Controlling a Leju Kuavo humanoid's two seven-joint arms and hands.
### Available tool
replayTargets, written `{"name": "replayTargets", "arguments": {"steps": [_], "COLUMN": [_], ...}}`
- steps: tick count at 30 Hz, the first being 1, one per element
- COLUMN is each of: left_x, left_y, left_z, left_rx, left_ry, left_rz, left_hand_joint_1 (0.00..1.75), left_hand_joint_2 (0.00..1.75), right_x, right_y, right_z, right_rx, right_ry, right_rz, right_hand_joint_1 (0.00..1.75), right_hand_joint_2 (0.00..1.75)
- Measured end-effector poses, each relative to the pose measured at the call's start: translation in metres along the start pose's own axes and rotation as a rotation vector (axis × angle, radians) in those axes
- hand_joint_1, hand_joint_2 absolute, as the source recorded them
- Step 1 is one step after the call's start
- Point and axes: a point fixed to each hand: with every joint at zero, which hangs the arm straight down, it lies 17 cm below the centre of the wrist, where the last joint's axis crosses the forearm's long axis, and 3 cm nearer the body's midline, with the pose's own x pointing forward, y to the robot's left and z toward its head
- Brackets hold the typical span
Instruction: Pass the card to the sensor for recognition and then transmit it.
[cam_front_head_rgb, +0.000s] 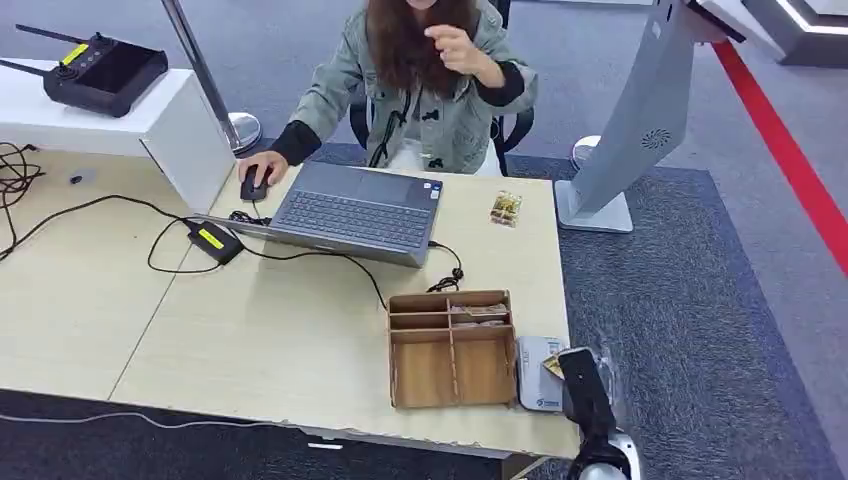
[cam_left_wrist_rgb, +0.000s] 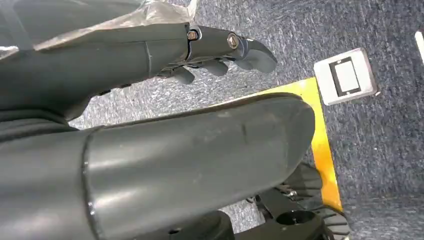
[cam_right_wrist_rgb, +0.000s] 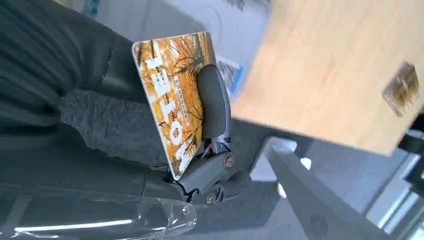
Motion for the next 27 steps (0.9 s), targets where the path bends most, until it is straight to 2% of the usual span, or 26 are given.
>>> {"name": "replayTargets", "arguments": {"steps": [6, 12, 15, 22, 27], "left_x": [-0.003, -0.005, -0.005, -0.003, 0.001], "left_y": [0.000, -0.003, -0.004, -0.012, -0.017], "left_z": [0.001, 0.001, 0.001, 0.002, 0.001], "left_rx": [-0.004, -0.015, -0.025, -0.054, -0.073], "left_ry": [0.007, 0.012, 0.013, 0.010, 0.006], "left_rz": [-0.019, -0.027, -0.032, -0.047, -0.074], "left_hand_joint_1": [0.00, 0.00, 0.00, 0.00, 0.00], "left_hand_joint_2": [0.00, 0.00, 0.00, 0.00, 0.00], "right_x": [0.069, 0.187, 0.237, 0.327, 0.359], "right_y": [-0.078, -0.151, -0.173, -0.180, -0.144], "right_z": [-0.023, -0.024, -0.017, -0.012, -0.017], "right_rx": [-0.105, -0.233, -0.289, -0.328, -0.269], "right_ry": [-0.093, -0.284, -0.368, -0.531, -0.602], "right_rz": [0.056, 0.127, 0.160, 0.136, 0.073], "right_hand_joint_1": [1.75, 1.75, 1.75, 1.75, 1.75], "right_hand_joint_2": [1.75, 1.75, 1.75, 1.75, 1.75]}}
